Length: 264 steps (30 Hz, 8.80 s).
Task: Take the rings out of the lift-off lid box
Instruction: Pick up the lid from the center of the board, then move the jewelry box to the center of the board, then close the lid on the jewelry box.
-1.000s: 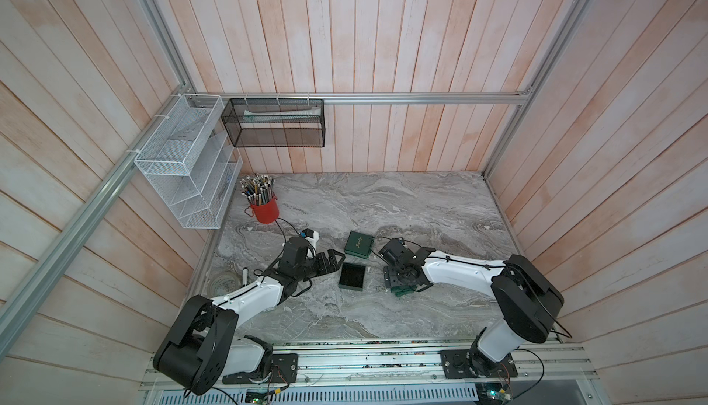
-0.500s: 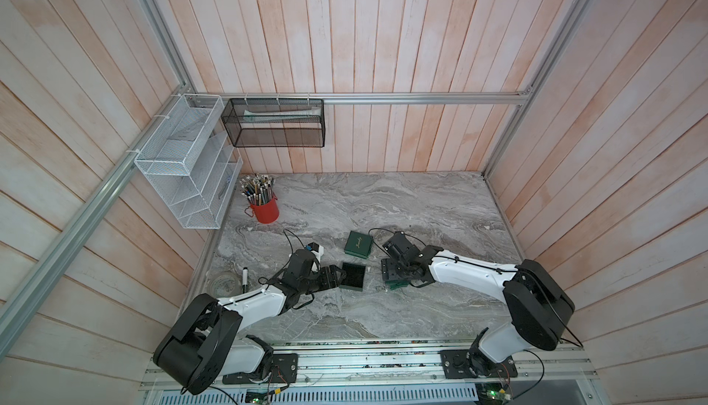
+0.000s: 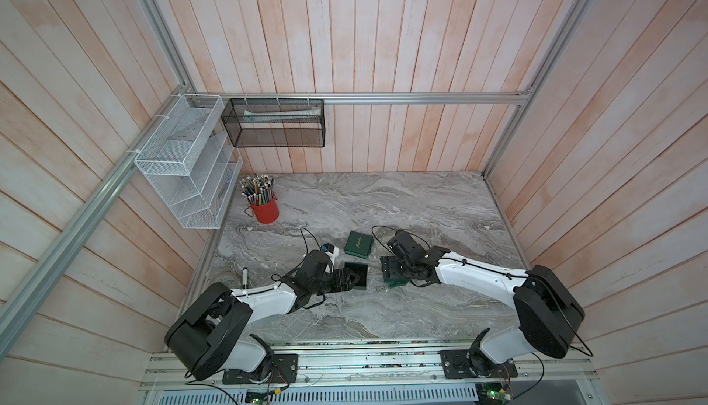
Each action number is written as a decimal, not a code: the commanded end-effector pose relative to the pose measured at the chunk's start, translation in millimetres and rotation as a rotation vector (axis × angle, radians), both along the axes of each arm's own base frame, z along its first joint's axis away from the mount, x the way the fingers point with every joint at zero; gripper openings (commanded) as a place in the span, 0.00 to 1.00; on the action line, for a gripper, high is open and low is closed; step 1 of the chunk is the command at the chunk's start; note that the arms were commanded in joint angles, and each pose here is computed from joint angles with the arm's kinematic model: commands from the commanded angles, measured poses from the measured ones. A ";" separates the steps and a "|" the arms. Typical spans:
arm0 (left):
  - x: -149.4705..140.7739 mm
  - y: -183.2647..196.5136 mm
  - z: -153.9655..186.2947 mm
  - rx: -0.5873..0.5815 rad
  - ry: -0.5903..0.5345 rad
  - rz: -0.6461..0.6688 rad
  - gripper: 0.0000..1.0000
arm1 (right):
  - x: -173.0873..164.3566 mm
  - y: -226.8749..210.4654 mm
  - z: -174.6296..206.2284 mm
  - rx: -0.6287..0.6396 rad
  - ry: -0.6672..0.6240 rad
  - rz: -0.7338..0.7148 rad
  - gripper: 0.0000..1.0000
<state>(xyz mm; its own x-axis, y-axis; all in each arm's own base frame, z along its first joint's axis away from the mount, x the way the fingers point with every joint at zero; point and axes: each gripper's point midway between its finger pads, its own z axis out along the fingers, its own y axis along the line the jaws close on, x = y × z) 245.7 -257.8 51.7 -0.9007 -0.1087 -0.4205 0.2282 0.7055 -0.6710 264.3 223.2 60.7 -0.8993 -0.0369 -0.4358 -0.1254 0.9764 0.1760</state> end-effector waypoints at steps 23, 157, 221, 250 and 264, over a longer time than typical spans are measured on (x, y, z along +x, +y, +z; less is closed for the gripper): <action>29.7 27.5 41.9 -0.053 -0.076 0.140 0.80 | -1.1 23.0 21.9 0.076 -0.036 0.139 0.77; 29.4 72.3 16.7 -0.034 -0.119 0.141 0.83 | -12.5 97.0 18.2 -0.197 0.082 0.092 0.86; 28.4 73.1 15.3 -0.034 -0.109 0.150 0.83 | -23.0 91.8 -1.5 -0.288 0.093 0.121 0.87; 30.0 71.3 12.5 -0.040 -0.090 0.151 0.83 | -17.6 94.2 -9.5 -0.282 0.101 0.138 0.90; 31.1 70.4 11.2 -0.040 -0.082 0.151 0.83 | -13.4 91.2 -12.7 -0.253 0.121 0.132 0.87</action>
